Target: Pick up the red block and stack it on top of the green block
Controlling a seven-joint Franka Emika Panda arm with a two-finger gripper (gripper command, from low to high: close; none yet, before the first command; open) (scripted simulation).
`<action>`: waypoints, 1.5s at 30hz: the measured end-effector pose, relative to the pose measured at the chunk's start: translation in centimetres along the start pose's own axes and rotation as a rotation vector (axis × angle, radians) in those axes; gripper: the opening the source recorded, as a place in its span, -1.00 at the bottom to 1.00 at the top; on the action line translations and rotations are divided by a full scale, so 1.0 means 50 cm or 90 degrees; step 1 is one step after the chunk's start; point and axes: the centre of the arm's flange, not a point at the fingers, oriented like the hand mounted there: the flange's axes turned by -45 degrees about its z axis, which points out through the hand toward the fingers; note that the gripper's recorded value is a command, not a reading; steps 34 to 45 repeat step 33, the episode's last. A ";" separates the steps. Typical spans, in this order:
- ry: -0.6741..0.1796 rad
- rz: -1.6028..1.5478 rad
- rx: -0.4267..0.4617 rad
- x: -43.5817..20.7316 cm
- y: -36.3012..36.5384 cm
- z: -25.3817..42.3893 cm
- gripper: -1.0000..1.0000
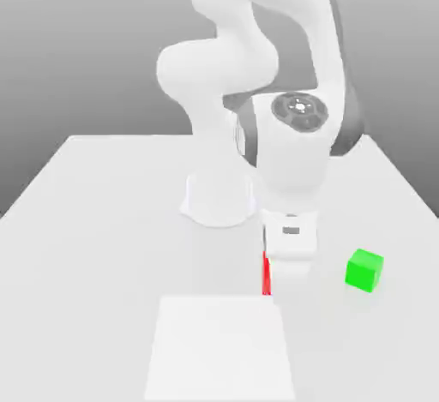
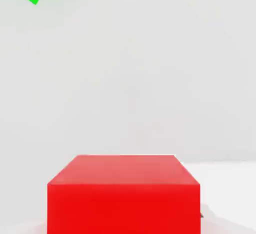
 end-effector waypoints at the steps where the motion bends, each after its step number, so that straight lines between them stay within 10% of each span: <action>1: -0.003 -0.035 -0.001 0.024 -0.008 -0.002 -1.00; 15: -0.040 -0.475 -0.098 0.285 -0.166 -0.069 -1.00; 30: -0.038 -0.491 -0.104 0.296 -0.151 0.044 -1.00; 31: -0.041 -0.490 -0.104 0.293 -0.150 0.053 1.00; 45: -0.041 -0.490 -0.104 0.293 -0.150 0.053 1.00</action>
